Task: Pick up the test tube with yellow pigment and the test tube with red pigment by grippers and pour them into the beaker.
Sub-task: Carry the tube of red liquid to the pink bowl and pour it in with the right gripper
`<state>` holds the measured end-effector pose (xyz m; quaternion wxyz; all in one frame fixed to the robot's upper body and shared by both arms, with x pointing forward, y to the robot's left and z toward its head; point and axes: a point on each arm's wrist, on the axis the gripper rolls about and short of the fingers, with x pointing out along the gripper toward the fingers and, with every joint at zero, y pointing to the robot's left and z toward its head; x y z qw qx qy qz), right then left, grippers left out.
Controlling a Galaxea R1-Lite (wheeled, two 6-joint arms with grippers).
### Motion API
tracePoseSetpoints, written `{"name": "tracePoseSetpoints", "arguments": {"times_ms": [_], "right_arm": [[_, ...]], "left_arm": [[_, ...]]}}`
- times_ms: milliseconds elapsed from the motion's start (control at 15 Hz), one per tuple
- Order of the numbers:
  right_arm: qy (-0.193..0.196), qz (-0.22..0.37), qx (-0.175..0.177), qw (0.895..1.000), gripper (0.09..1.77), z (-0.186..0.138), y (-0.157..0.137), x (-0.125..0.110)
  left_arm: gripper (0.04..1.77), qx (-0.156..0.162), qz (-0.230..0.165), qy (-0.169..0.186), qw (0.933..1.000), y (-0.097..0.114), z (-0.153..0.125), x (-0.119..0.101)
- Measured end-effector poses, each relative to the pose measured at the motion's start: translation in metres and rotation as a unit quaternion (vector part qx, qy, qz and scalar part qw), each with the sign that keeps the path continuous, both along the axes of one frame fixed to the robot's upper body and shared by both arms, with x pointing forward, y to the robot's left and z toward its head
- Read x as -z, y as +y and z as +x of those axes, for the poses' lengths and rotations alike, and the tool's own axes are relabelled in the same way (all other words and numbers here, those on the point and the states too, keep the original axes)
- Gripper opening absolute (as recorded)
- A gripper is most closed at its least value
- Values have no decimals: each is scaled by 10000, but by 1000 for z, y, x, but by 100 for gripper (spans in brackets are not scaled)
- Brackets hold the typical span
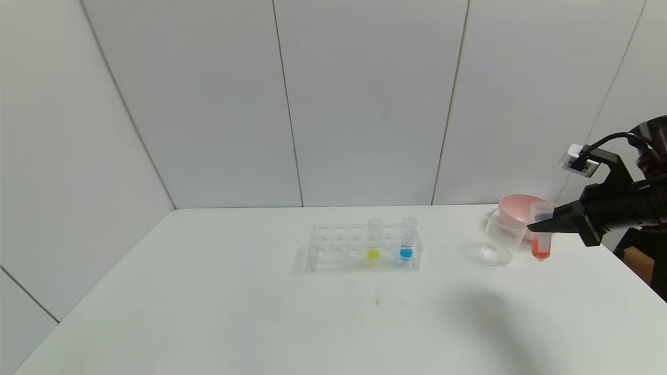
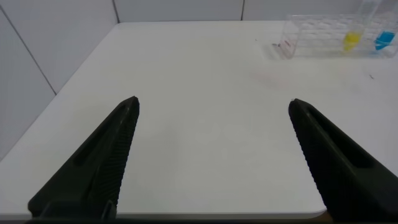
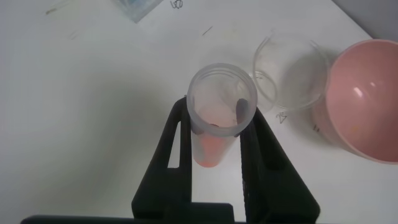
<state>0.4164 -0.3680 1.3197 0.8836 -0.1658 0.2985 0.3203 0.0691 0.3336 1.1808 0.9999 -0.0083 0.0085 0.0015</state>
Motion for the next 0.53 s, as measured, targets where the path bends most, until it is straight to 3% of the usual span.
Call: {"name": "tracePoseSetpoints", "arguments": {"times_ms": [200,533], "right_arm": [[-266,-223,22,9994,51,18,-19,-5],[-239,-427,95,9988,51,38,-42,-29]], "left_arm": [[172,0,0,0,10000,0,0,0],[172,0,0,0,10000,0,0,0]]}}
